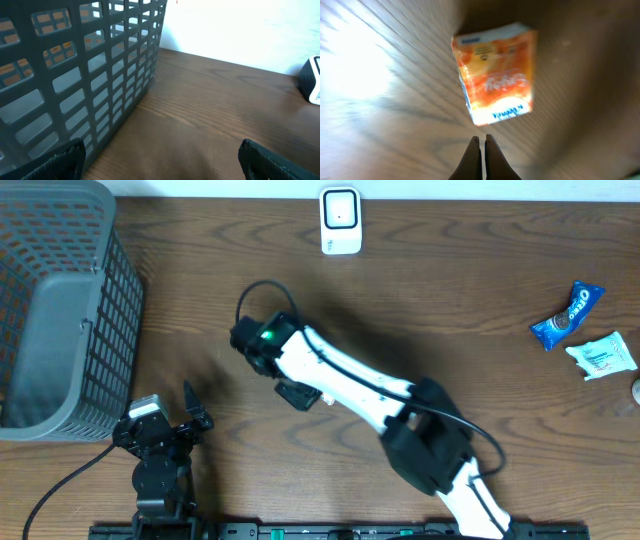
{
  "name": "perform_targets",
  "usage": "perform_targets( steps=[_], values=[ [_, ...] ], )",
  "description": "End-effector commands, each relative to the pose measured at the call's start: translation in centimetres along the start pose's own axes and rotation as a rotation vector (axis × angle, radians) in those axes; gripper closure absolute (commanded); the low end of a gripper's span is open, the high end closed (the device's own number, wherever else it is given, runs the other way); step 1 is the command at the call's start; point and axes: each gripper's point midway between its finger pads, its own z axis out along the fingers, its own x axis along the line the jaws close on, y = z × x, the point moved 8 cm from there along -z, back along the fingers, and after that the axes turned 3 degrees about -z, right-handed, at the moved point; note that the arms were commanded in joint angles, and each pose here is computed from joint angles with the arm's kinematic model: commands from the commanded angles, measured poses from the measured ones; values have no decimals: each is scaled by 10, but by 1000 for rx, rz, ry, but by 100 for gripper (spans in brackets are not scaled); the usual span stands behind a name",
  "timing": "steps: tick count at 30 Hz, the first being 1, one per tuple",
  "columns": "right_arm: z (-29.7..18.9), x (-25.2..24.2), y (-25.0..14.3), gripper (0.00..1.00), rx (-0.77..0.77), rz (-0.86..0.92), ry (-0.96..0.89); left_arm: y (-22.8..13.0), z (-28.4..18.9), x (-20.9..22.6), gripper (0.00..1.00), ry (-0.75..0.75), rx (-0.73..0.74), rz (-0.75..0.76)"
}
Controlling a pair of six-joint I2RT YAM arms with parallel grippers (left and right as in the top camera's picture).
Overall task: Scan the item barcode
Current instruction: 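Grasp the orange snack box with the right gripper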
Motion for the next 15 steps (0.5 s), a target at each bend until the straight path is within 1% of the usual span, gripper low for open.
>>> perform_targets(
  steps=[1,2,3,5,6,9,12,15],
  values=[
    [-63,-17,-7,77,-183,306,114,-13,3,2,2,11,34,18],
    [-68,-20,-9,66,-189,418,138,-13,3,2,2,11,34,18],
    [-72,-23,-11,44,-187,535,162,-13,3,2,2,11,34,18],
    [-74,-29,-13,4,-172,743,199,-13,3,2,2,11,34,18],
    [-73,-32,-13,1,-165,807,206,-13,3,2,2,11,34,18],
    [-67,-37,-16,1,-106,964,237,-13,3,2,2,11,34,18],
    [-57,-35,-19,1,-34,1085,279,-13,3,2,2,11,34,18],
    [-45,-35,-23,1,16,1206,266,-13,3,2,2,11,34,18]
  ],
)
